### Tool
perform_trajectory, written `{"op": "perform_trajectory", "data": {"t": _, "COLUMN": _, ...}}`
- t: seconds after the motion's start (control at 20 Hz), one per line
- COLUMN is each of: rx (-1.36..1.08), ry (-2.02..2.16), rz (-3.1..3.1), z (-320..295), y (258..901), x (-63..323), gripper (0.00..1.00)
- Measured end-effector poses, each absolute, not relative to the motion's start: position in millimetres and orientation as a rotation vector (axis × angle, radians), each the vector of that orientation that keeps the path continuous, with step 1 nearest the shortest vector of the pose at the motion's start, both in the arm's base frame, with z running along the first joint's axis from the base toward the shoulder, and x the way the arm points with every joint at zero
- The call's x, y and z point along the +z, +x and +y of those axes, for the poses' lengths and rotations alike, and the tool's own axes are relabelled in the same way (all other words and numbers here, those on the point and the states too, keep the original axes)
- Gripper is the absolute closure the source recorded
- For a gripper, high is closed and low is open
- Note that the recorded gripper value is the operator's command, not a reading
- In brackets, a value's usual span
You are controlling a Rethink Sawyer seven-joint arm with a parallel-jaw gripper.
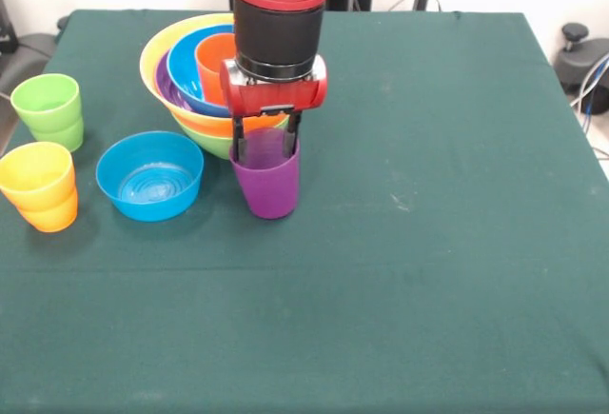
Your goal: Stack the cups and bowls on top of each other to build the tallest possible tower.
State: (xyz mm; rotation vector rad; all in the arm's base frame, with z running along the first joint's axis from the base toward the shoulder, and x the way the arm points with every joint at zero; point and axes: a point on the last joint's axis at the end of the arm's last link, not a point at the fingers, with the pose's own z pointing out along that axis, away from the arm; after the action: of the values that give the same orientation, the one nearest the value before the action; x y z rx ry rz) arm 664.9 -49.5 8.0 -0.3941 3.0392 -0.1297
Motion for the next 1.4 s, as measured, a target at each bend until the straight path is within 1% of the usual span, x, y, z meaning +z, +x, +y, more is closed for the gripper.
{"op": "perform_trajectory", "data": {"t": 0.5, "rx": -0.102, "ry": -0.378, "rz": 3.051, "z": -41, "y": 657, "x": 24, "gripper": 0.0}}
{"op": "perform_trajectory", "data": {"t": 1.4, "rx": -0.106, "ry": -0.386, "rz": 3.045, "z": -37, "y": 657, "x": 32, "gripper": 0.0}}
